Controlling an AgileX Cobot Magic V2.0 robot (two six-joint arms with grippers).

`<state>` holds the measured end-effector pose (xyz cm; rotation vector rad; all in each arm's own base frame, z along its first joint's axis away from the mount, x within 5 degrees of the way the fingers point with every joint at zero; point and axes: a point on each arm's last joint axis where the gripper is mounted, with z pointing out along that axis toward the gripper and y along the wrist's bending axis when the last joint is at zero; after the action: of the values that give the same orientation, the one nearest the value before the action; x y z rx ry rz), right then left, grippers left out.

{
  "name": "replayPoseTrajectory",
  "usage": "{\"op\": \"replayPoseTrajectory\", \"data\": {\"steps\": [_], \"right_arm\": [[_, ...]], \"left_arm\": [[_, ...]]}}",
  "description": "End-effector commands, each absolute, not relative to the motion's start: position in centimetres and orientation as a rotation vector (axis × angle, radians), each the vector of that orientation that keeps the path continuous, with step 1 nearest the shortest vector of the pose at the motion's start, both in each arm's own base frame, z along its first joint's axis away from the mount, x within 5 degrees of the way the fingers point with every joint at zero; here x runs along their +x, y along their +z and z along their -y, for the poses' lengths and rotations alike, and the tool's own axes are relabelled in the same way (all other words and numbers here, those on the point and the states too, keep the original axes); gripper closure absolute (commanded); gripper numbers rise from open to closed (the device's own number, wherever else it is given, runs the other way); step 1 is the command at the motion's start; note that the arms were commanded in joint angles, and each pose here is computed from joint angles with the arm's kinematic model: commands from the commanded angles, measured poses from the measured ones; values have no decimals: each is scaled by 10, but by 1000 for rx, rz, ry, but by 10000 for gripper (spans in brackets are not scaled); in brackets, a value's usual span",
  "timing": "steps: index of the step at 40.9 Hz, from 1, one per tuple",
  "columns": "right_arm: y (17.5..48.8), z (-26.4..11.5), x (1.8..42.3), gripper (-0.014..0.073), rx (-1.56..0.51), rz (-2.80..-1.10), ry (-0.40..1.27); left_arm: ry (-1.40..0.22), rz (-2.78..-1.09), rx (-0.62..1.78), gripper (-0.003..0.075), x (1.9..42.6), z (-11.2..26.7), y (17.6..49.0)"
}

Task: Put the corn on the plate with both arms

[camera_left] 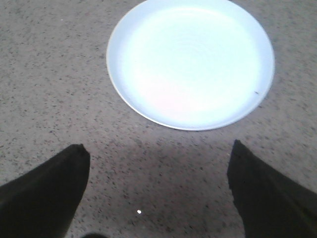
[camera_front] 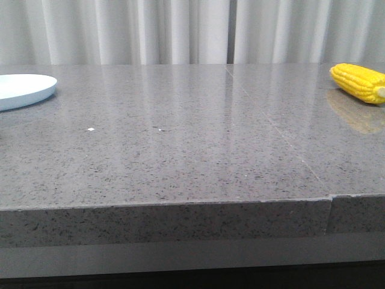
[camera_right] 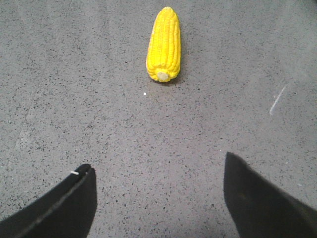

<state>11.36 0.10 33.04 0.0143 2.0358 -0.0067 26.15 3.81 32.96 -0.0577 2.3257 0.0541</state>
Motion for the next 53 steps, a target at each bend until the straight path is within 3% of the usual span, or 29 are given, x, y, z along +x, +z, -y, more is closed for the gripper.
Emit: {"op": "replayPoseTrajectory", "data": {"steps": [1, 11, 22, 41, 47, 53], "right_arm": [[344, -1, 118, 33, 1, -1951, -22], [344, -1, 118, 33, 1, -1951, -22], [344, -1, 118, 33, 1, -1951, -22], [344, -1, 118, 33, 1, -1951, -22], [344, -1, 118, 33, 1, -1951, -22], [344, -1, 118, 33, 1, -1951, -22]], "left_arm": [[55, -2246, -129, 166, 281, -51, 345], [-26, -2375, -168, 166, 334, -79, 319], [-83, -2351, -217, 166, 379, -94, 298], [-95, -2254, -313, 168, 404, -102, 277], [-102, -2272, -305, 257, 403, -101, 276], [-115, -2299, -298, 450, 402, -99, 274]]}}
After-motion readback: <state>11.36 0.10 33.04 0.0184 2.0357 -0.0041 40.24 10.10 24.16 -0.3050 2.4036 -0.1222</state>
